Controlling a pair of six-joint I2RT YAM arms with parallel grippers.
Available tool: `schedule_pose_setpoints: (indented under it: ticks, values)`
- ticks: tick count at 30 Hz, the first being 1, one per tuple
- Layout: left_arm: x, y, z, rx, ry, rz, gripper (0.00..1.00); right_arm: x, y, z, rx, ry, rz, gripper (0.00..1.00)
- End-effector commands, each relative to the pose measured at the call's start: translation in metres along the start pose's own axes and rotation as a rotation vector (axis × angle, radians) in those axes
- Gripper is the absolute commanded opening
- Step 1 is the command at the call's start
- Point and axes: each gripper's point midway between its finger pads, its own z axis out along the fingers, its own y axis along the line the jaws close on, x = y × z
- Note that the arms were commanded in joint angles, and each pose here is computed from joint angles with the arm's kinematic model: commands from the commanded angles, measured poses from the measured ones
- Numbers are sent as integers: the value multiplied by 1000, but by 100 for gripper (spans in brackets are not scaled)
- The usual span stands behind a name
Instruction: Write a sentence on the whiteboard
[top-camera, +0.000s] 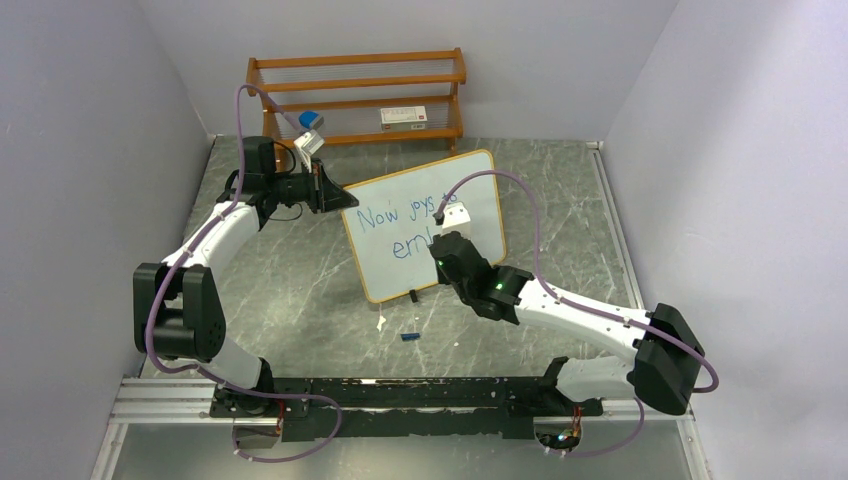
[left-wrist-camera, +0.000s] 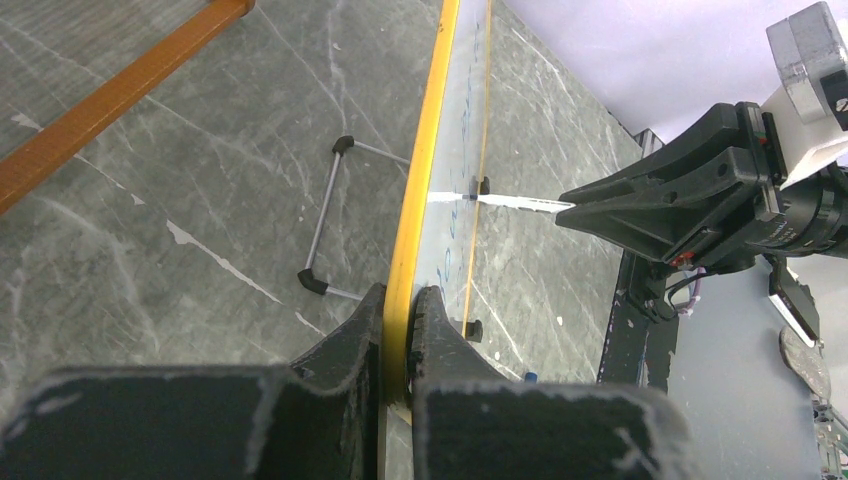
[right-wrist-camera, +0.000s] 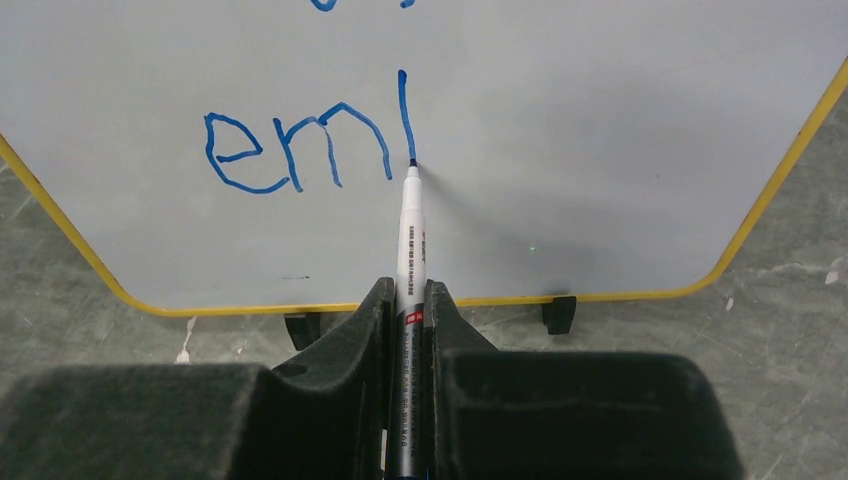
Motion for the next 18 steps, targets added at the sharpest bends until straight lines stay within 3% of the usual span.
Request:
schedule_pose_setpoints:
  ticks: [1, 8, 18]
  values:
    - [66, 41, 15, -169, 169, -19, 5, 9, -7, -2, 11, 24, 9, 0]
    - [66, 42, 15, -170, 169, -20, 5, 11, -6, -2, 6, 33, 9, 0]
    - [66, 41, 15, -169, 170, -21, 5, -13, -8, -8, 6, -59, 44, 0]
